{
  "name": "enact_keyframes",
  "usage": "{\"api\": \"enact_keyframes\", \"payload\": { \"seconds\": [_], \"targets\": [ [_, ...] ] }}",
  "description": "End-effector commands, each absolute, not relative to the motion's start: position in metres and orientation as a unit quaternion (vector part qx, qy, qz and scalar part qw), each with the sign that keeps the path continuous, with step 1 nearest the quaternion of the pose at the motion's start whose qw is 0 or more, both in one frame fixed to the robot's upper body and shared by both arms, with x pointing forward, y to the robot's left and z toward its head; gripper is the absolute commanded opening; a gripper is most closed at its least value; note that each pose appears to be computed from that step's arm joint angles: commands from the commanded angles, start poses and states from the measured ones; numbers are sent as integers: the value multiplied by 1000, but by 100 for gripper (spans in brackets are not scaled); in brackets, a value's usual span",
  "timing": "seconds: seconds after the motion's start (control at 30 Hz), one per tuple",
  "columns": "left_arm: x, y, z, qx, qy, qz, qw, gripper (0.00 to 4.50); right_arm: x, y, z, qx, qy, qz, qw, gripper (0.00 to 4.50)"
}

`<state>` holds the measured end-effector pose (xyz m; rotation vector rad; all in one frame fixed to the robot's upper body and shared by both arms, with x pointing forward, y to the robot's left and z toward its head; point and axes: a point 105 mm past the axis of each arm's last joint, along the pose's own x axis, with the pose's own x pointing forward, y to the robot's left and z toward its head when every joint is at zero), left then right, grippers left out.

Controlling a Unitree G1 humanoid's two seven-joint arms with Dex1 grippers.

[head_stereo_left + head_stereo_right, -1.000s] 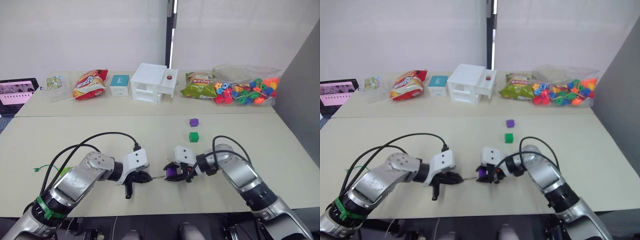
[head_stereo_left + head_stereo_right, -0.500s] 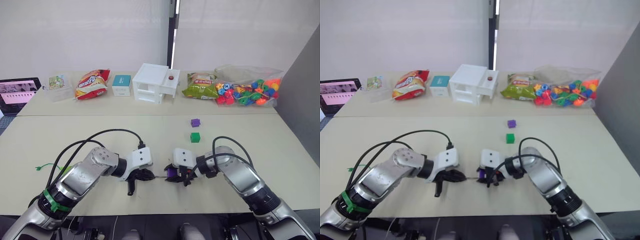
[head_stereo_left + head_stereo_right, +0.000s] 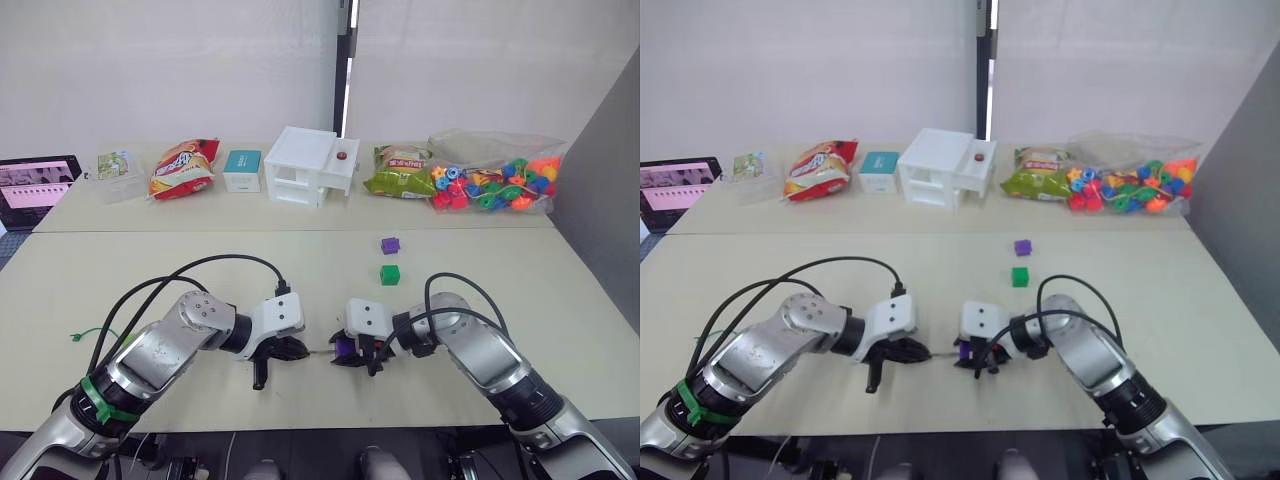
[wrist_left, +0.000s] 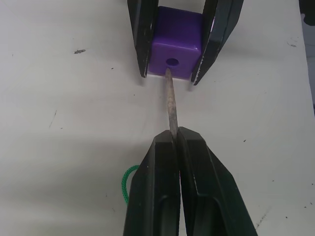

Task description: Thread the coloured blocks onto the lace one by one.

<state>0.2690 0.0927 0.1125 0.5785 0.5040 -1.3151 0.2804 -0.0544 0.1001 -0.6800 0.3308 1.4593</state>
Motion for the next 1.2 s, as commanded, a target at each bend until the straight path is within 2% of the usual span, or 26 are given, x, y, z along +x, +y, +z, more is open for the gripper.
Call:
{"api": "enact_keyframes", "payload": {
  "seconds": [0.03, 0.57, 1.0, 1.17, 1.2],
  "targets": [
    [266, 88, 127, 268, 202, -604, 723, 0, 276, -54, 94, -306, 160, 654, 673, 119],
    [267, 78, 128, 260, 195, -611, 722, 0, 276, -54, 96, -306, 161, 655, 672, 119],
    [277, 32, 124, 226, 160, -644, 713, 0, 271, -52, 96, -301, 164, 654, 675, 119],
    [278, 43, 125, 218, 158, -641, 719, 0, 271, -51, 97, -300, 165, 651, 678, 119],
    [278, 50, 127, 215, 157, -639, 722, 32, 272, -52, 97, -299, 165, 650, 679, 119]
  ]
}}
